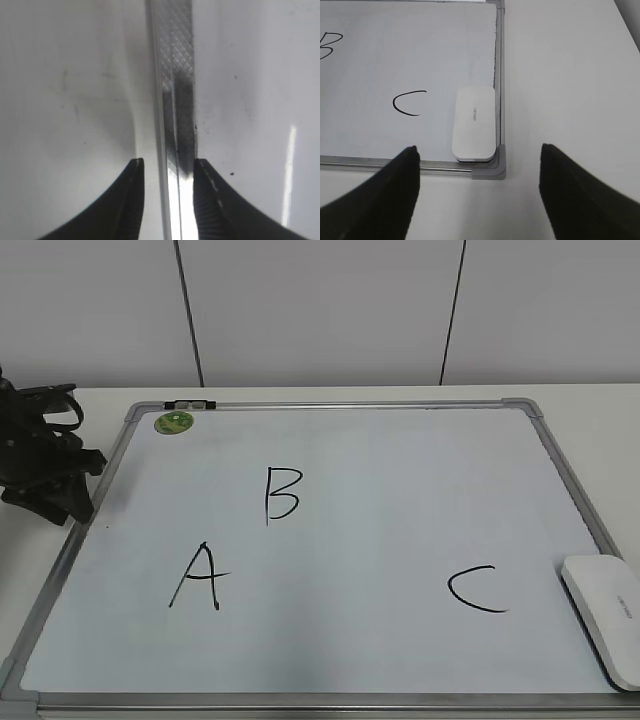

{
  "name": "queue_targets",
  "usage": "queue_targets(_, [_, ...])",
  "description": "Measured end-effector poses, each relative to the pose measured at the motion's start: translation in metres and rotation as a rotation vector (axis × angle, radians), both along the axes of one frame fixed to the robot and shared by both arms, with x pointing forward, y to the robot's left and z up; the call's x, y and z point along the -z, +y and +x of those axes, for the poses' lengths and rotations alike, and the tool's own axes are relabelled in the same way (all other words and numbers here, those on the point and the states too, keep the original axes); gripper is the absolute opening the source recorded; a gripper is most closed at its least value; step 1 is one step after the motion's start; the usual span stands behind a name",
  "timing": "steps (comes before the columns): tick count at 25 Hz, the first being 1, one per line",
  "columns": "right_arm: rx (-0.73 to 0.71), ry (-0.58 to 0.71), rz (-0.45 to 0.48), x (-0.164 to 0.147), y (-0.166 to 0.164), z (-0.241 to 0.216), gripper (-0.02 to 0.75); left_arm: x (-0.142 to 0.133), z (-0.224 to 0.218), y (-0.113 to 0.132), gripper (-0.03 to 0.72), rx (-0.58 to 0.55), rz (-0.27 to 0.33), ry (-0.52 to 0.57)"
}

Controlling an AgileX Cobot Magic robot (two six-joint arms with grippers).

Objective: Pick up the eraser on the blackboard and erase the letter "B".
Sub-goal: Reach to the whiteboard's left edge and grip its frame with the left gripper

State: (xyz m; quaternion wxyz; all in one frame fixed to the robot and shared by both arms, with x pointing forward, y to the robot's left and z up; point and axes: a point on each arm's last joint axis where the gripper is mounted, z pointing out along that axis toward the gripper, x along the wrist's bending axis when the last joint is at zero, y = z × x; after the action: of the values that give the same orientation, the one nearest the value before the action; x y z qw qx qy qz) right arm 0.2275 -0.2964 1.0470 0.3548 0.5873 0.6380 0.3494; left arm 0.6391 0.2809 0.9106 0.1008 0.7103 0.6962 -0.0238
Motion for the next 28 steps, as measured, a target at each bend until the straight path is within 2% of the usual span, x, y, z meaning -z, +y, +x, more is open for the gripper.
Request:
queue_targets(12, [0.0, 0.0, 0.0, 0.0, 0.0, 0.0, 0.574, 0.0, 0.002, 0.0, 0.219, -0.003, 0.002, -0.017])
queue_targets(16, [0.0, 0.0, 0.0, 0.0, 0.0, 0.0, 0.574, 0.008, 0.002, 0.0, 0.216, -0.002, 0.004, 0.004])
queue_targets(19, [0.0, 0.0, 0.0, 0.0, 0.0, 0.0, 0.574, 0.01, 0.002, 0.0, 0.171, -0.001, 0.003, 0.01])
queue_targets(24, [0.0, 0.0, 0.0, 0.0, 0.0, 0.0, 0.574, 0.01, 0.002, -0.001, 0.025, -0.002, -0.008, 0.031])
queue_targets(28, [0.0, 0.0, 0.0, 0.0, 0.0, 0.0, 0.574, 0.011, 0.003, -0.001, 0.011, -0.014, -0.017, 0.038])
